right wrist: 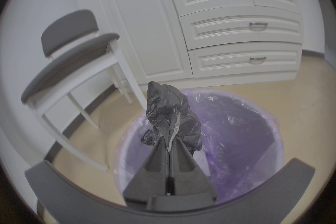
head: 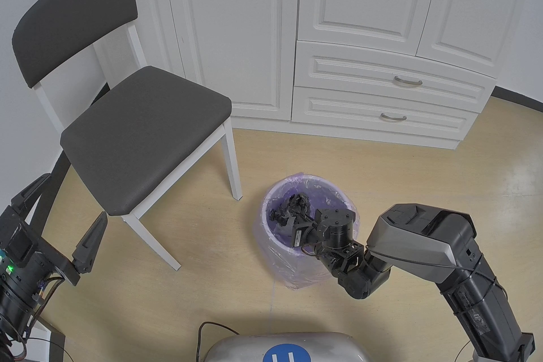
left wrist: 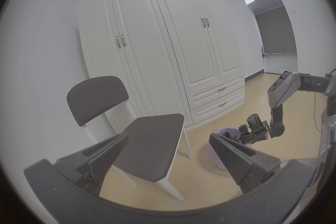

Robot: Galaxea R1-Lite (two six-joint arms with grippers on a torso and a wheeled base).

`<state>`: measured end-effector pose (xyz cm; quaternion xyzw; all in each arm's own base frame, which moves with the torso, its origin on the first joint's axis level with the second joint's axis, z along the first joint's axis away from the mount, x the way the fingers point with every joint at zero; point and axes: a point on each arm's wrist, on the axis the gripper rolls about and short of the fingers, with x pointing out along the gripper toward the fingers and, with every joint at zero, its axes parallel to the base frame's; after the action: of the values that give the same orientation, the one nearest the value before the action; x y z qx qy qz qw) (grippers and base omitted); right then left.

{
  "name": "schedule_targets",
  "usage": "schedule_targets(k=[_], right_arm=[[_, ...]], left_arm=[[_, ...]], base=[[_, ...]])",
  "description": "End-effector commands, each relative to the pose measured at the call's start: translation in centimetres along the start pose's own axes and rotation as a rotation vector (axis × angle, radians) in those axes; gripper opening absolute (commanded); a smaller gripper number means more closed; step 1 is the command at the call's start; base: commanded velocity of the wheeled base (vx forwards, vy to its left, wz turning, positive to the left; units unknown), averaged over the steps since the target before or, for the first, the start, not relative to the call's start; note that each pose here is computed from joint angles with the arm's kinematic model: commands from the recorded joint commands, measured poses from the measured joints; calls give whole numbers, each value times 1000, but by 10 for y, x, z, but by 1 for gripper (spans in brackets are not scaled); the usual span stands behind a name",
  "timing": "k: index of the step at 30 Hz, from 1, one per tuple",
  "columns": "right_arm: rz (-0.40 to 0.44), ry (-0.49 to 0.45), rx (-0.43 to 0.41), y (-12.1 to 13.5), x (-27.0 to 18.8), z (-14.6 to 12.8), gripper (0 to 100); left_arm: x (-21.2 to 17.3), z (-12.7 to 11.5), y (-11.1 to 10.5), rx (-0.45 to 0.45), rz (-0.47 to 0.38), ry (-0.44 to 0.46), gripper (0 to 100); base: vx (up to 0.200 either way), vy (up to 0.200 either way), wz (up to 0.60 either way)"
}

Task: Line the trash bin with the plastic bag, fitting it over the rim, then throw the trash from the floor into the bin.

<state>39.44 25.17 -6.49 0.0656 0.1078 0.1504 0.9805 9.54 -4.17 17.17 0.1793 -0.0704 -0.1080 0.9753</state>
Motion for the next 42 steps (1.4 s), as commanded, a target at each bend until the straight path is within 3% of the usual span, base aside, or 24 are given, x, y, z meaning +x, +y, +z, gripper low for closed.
schedule_targets(k=[1,2,7,12,18,26,31,42], right_arm=[[-36,66,-88,-15,-11,1,0],[-56,129,-142,-22,-17,2,0],[-79,221,-169,-24,-17,-1,0],[-78,196,-134,-23,-13,3,0],[-65,86,-83,-16,-20,45,0],[-74,116,-113,-18,-37,66,0],[-90,207,-143,-22,-38,54,0],[-100,268,-138,-26,-11,1,0]], left_arm=[[0,-1,0,3,0,2,100],[0,0,0,4,0,-2,100],[0,-1,0,5,-2,3,100],[0,0,0,6,0,0,100],[0,0,0,6,-1,1,100],[0,0,0,6,-1,1,100],[0,0,0,6,-1,1,100],[0,-1,0,6,0,2,100]], base=[[0,0,0],[0,0,0],[0,0,0],[0,0,0],[0,0,0],[0,0,0],[0,0,0],[0,0,0]])
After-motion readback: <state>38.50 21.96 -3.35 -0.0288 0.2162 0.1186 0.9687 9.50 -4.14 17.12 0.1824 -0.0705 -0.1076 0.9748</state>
